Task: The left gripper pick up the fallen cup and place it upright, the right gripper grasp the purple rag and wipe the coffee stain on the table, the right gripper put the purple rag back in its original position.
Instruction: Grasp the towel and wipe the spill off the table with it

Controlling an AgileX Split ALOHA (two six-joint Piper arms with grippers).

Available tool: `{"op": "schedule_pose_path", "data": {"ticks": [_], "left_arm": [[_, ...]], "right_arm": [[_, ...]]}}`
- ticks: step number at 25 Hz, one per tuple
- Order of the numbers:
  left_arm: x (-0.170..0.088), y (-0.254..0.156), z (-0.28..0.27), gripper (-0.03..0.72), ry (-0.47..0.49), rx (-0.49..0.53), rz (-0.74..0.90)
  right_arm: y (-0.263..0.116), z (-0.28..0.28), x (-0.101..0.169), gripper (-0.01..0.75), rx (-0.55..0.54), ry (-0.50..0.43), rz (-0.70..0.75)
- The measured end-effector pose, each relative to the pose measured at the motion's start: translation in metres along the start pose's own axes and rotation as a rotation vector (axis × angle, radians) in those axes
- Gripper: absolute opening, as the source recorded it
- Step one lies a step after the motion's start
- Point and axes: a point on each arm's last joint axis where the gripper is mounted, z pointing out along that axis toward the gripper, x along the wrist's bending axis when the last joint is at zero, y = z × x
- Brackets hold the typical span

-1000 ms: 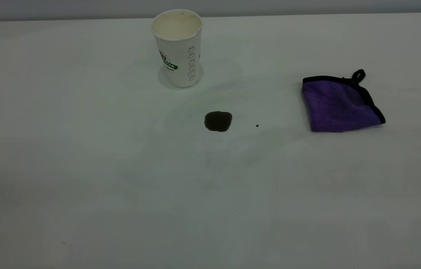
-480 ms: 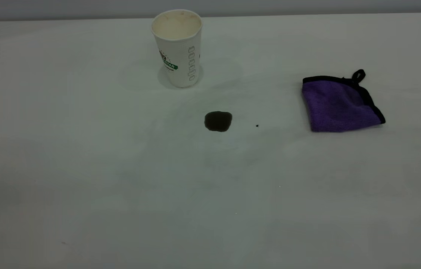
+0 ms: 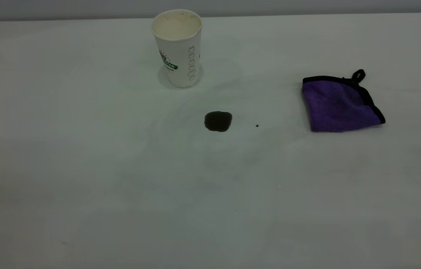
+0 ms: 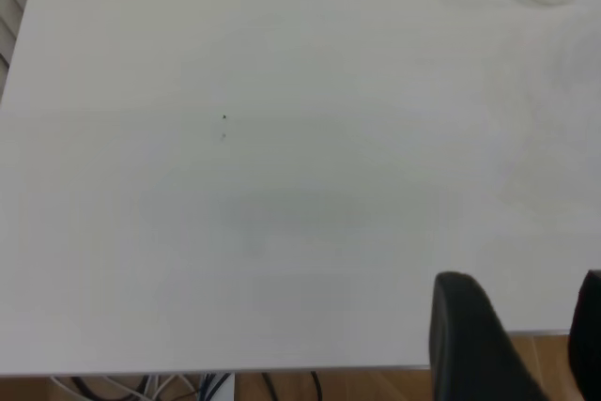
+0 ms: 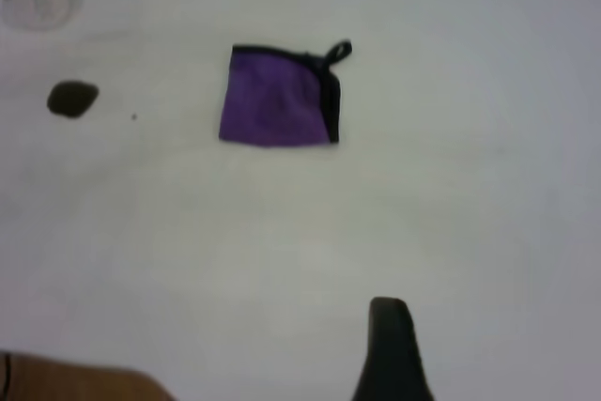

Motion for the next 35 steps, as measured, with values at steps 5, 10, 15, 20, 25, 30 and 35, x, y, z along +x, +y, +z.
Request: {"op": "schedule_pose_path", "data": {"ticks": [5, 10, 15, 20, 25, 30, 35], "left_arm": [[0.000, 0.000, 0.000, 0.329, 0.000, 0.000, 0.001], [0.000, 0.000, 0.000, 0.329, 0.000, 0.000, 0.001], [0.000, 0.000, 0.000, 0.329, 0.000, 0.000, 0.001], [0.000, 0.000, 0.000, 0.329, 0.000, 0.000, 0.001], [0.000, 0.000, 0.000, 0.329, 0.000, 0.000, 0.001], [0.000, 0.000, 0.000, 0.329, 0.000, 0.000, 0.001], [0.000, 0.000, 0.000, 0.329, 0.000, 0.000, 0.001]], "right_arm": [[0.068, 0.051, -0.011, 0.642, 0.198, -0.002, 0.012], [0.100, 0.137, -0.021, 0.703, 0.312, 0.006, -0.003], [0.094, 0.220, -0.019, 0.718, 0.419, 0.071, -0.030], [0.076, 0.295, 0.006, 0.720, 0.480, 0.137, -0.093], [0.068, 0.367, 0.018, 0.718, 0.586, 0.164, -0.104], [0.052, 0.427, 0.027, 0.714, 0.691, 0.191, -0.119], [0.042, 0.471, 0.033, 0.710, 0.749, 0.213, -0.128]]}}
